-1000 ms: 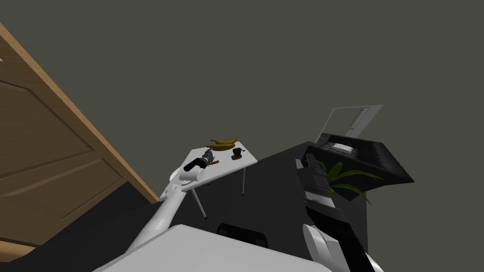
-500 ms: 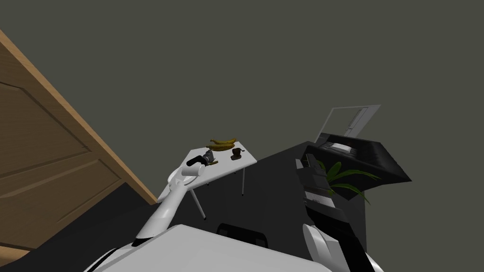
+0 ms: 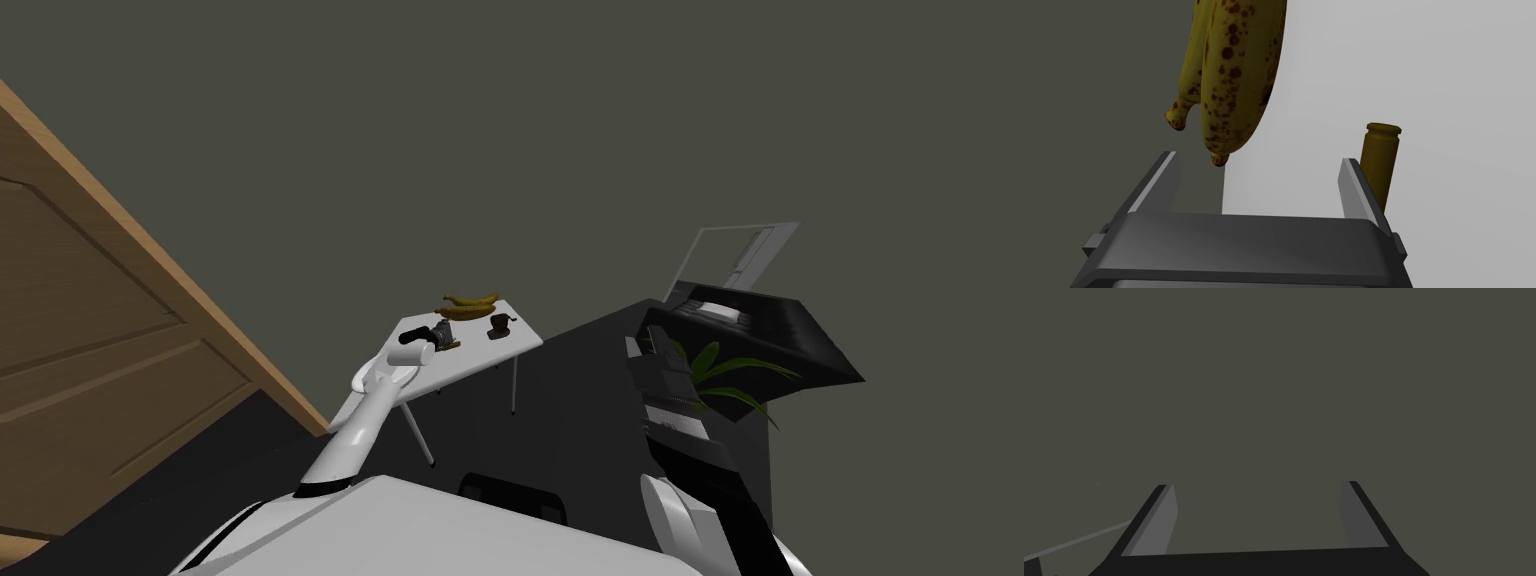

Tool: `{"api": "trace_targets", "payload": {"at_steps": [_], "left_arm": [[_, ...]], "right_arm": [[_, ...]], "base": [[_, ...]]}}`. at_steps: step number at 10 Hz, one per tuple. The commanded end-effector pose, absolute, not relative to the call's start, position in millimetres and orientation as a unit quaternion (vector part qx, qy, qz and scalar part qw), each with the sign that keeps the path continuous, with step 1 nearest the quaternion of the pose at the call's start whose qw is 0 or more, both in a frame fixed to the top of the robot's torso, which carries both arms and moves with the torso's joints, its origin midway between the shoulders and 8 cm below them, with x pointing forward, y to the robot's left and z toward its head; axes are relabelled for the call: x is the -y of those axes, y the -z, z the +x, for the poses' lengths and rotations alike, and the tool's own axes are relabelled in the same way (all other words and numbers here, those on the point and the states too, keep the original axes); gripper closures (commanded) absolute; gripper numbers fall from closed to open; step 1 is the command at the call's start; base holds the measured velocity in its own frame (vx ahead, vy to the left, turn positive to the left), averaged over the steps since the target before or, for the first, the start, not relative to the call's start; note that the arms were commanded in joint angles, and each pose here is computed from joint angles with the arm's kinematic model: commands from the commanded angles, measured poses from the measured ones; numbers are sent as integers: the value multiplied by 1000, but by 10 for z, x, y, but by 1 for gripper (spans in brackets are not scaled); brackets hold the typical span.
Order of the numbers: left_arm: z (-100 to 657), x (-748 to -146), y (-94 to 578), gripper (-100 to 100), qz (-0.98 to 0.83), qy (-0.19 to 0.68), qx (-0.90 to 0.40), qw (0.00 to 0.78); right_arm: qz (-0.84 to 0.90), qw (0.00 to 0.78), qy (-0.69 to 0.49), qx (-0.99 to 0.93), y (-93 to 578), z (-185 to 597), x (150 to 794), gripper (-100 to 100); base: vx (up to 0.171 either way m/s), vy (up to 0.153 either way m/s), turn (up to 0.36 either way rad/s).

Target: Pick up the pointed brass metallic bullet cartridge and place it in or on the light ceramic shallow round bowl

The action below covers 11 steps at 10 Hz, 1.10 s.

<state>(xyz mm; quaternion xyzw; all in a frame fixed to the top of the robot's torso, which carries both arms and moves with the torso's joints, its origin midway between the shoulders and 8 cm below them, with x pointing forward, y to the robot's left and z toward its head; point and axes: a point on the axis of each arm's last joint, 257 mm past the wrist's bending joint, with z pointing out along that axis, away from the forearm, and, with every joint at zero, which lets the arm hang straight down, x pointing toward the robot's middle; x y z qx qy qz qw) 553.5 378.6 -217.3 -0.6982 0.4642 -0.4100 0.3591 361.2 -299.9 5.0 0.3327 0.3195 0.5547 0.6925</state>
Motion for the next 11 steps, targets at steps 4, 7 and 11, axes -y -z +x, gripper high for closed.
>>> {"api": "trace_targets", "payload": {"at_steps": [4,7,11], "left_arm": [[5522,-3806,2398,-100,-732,378,-472,315],[5505,-3820,2524,-100,-751,358,-475,286],[5488,-3857,2682,-100,-781,327,-475,241]], "right_arm": [[333,693,-555,-320,-50,3612,2999,0],[333,693,-555,-320,-50,3612,2999,0],[333,693,-555,-320,-50,3612,2999,0]], "base": [[7,8,-25],[8,14,-30],[5,18,-42]]}}
